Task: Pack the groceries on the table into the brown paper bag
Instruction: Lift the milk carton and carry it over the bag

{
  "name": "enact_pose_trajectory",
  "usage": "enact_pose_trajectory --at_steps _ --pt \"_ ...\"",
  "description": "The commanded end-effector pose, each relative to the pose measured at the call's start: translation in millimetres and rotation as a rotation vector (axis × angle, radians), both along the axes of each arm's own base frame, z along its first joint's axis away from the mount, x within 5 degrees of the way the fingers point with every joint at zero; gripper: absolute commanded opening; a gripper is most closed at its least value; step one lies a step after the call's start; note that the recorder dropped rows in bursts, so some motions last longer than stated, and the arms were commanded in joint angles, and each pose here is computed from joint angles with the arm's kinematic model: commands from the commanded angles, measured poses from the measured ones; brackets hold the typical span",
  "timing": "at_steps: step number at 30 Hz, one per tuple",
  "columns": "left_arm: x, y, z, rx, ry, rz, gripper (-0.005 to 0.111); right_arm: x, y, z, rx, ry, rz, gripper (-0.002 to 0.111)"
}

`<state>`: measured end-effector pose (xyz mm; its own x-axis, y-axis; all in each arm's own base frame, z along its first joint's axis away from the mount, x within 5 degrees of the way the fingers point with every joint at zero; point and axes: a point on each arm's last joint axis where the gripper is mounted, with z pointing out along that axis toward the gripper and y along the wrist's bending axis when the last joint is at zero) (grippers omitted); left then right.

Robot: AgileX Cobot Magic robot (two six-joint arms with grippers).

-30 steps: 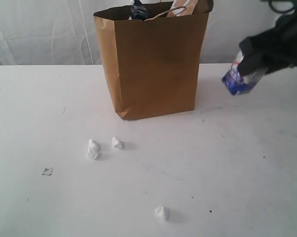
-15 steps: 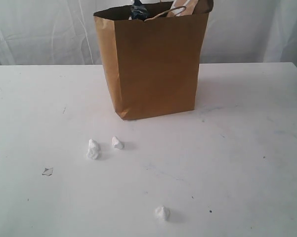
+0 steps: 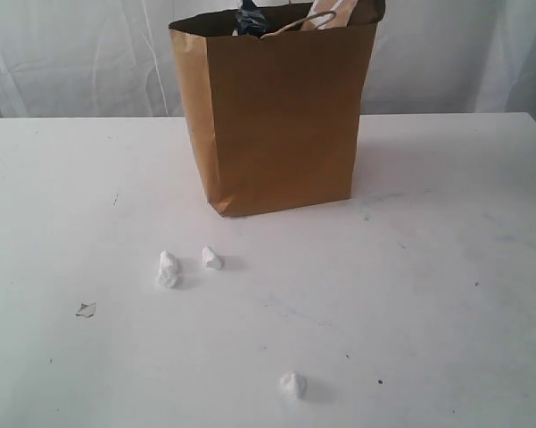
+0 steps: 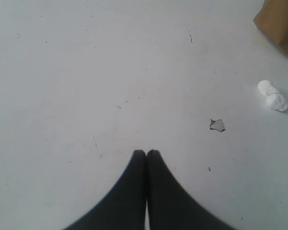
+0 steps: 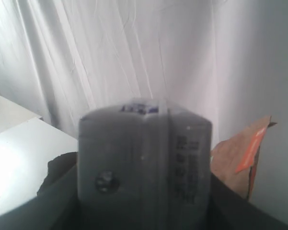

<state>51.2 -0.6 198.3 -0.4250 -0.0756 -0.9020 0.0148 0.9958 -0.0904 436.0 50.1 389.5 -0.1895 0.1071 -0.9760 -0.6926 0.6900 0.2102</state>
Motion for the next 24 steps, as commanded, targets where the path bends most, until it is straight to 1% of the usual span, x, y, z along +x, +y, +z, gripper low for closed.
enact_pose_trajectory --at_steps 1,6,8,12,20,24 --pt "-0.4 -0.3 -1.0 -0.010 0.002 0.001 0.000 7.8 -1.2 -6.2 0.049 -0.051 0.053 0.000" --pt "-0.4 -0.3 -1.0 -0.010 0.002 0.001 0.000 20.1 5.6 -22.4 0.060 -0.068 0.088 0.000" --pt "-0.4 -0.3 -1.0 -0.010 0.002 0.001 0.000 24.8 9.8 -28.4 0.064 -0.068 0.125 0.000" --pt "-0.4 -0.3 -1.0 -0.010 0.002 0.001 0.000 31.2 12.3 -41.3 0.034 -0.114 0.165 0.000" --pt "-0.4 -0.3 -1.0 -0.010 0.002 0.001 0.000 41.7 13.1 -67.5 -0.037 -0.173 0.189 0.000" --pt "-0.4 -0.3 -1.0 -0.010 0.002 0.001 0.000 44.4 13.1 -71.0 -0.023 -0.184 0.182 0.000"
